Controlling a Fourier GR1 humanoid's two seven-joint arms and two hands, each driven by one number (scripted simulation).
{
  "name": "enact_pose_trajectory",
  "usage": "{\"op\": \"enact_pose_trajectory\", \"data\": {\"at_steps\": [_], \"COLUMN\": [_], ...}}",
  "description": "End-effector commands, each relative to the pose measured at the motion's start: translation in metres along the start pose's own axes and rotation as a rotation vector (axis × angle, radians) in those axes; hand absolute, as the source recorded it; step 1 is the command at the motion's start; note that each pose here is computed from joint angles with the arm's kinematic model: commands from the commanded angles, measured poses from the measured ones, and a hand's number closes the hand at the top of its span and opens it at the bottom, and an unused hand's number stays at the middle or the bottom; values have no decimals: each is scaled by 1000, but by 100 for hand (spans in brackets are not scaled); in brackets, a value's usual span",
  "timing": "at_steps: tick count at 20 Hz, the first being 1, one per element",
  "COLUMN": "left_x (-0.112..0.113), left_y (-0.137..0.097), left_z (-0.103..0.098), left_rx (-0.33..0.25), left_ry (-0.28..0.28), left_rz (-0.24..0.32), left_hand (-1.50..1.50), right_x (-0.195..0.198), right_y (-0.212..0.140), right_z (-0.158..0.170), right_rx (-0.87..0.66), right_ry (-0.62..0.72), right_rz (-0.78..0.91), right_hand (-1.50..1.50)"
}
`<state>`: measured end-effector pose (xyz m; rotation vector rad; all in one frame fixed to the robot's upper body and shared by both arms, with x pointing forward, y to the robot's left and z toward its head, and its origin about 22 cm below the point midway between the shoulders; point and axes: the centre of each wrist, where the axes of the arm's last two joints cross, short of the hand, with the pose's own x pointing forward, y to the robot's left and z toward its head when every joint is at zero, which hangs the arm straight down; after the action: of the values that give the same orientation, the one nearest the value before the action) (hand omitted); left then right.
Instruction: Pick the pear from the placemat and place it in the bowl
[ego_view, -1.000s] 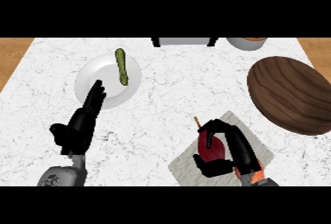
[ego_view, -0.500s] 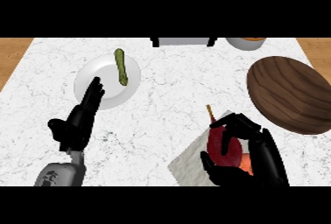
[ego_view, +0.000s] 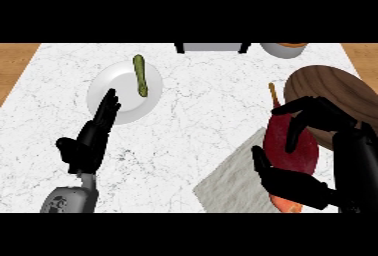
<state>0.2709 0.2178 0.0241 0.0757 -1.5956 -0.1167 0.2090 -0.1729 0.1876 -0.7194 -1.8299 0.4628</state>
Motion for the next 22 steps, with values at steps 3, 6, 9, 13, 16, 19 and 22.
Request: {"op": "enact_pose_trajectory", "data": {"at_steps": [3, 6, 9, 13, 16, 19, 22], "left_x": [-1, 9, 17, 20, 15, 11, 26], "left_y": [1, 7, 13, 11, 3, -14, -7], "left_z": [11, -4, -5, -15, -3, 3, -23], "left_rx": [2, -8, 7, 7, -3, -3, -19], "left_ry": [-5, 11, 11, 8, 3, -1, 8], "left_rz": [-7, 5, -1, 5, 8, 16, 19], "left_hand": [0, 0, 0, 0, 0, 0, 0], "right_x": [17, 13, 2, -24, -39, -82, -115], "right_y": [-30, -47, -30, -52, -71, -69, -66], "right_z": [-42, -69, -77, -107, -120, -131, -139], "right_rx": [-67, -106, -65, -102, -103, -89, -127], "right_ry": [58, 103, 129, 189, 223, 223, 255], "right_rz": [17, 59, 34, 234, 392, 407, 435], "right_hand": [150, 150, 150, 150, 150, 150, 150]}}
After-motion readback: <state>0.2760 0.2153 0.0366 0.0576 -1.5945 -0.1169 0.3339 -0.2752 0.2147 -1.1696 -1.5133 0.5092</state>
